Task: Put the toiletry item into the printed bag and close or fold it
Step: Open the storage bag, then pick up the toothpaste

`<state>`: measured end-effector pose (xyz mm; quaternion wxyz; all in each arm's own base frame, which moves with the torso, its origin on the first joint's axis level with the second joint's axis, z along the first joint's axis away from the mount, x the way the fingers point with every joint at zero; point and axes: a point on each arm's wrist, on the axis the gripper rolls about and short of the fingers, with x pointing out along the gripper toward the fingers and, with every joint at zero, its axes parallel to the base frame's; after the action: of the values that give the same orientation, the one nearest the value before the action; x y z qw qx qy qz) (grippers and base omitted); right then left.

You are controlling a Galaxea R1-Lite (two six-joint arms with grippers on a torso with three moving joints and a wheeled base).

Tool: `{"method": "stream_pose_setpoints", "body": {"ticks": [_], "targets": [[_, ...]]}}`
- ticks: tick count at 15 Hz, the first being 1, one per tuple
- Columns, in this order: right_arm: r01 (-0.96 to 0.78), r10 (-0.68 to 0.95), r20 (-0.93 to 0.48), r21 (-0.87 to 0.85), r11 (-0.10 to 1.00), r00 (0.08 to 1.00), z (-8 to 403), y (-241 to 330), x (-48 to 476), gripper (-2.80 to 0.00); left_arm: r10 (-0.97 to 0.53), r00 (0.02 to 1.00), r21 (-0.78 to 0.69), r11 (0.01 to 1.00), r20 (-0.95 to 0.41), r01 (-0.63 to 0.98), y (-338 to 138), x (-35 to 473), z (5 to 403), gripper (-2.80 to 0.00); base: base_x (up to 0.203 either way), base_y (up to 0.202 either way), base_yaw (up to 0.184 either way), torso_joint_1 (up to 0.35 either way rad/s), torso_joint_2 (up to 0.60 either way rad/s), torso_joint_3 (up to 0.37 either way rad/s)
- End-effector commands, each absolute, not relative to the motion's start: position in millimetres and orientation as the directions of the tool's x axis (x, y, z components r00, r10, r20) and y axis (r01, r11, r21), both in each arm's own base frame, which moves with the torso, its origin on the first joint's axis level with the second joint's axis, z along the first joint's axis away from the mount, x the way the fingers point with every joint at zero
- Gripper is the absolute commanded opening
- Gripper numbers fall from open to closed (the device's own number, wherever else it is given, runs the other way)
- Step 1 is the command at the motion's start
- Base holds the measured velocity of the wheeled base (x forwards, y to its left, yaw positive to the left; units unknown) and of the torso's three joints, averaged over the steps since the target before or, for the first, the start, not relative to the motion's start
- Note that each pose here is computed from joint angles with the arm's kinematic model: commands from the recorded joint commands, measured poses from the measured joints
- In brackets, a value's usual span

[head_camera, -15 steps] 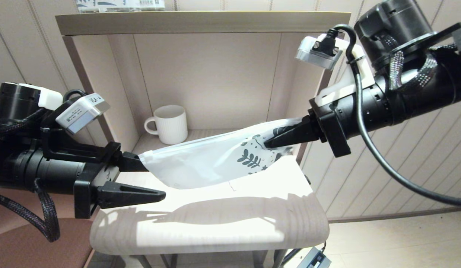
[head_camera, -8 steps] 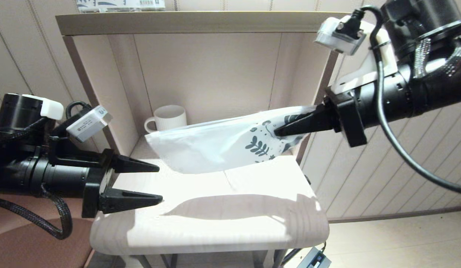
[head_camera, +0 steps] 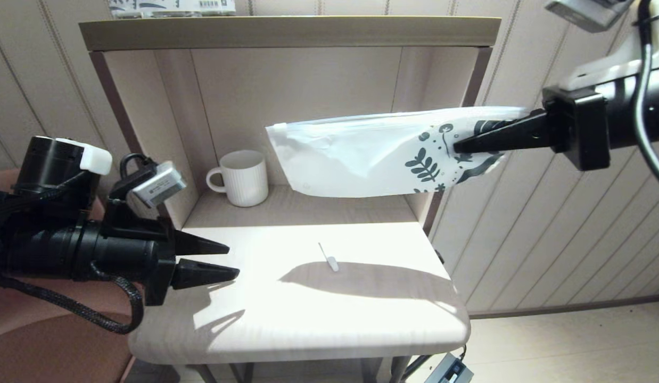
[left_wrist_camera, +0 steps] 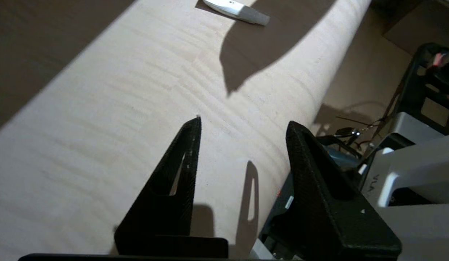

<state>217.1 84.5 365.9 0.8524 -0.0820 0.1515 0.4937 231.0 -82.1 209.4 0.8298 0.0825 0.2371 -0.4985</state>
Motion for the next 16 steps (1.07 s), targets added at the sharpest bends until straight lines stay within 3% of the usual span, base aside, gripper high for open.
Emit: {"method": "stream_pose_setpoints", "body": {"ticks": [1,5,6,7,16], "targets": [[-0.86,0.813,-0.333,0.013,0.511,0.478,367.7,79.9,213.6,-2.8,-0.718,0.438,-0.04,0.542,-0.541,0.839,-105.2,238.0,205.5,-2.8,0.0,0.0,0.0,0.0,0.0,0.0],[-0.853,0.809,-0.319,0.002,0.522,0.495,372.4,75.1,207.7,-2.8,-0.647,0.557,0.022,0.642,-0.521,0.766,-172.4,243.7,196.3,-2.8,0.0,0.0,0.0,0.0,0.0,0.0],[-0.848,0.804,-0.32,0.005,0.531,0.501,371.7,72.4,208.1,-2.8,-0.626,0.576,0.03,0.663,-0.525,0.748,-183.6,243.8,193.2,-2.67,0.0,0.0,0.0,0.0,0.0,0.0],[-0.848,0.805,-0.321,0.013,0.53,0.498,370.2,70.9,208.5,-2.8,-0.625,0.578,0.029,0.665,-0.524,0.746,-193.2,241.2,193.2,0.0,0.0,0.0,0.0,0.0,0.0,0.0],[-0.852,0.824,-0.304,0.068,0.52,0.478,363.2,52.0,214.6,-2.8,-0.528,0.636,-0.03,0.782,-0.563,0.622,-253.4,265.4,171.0,0.0,0.0,0.0,0.0,0.0,0.0,0.0]]}}
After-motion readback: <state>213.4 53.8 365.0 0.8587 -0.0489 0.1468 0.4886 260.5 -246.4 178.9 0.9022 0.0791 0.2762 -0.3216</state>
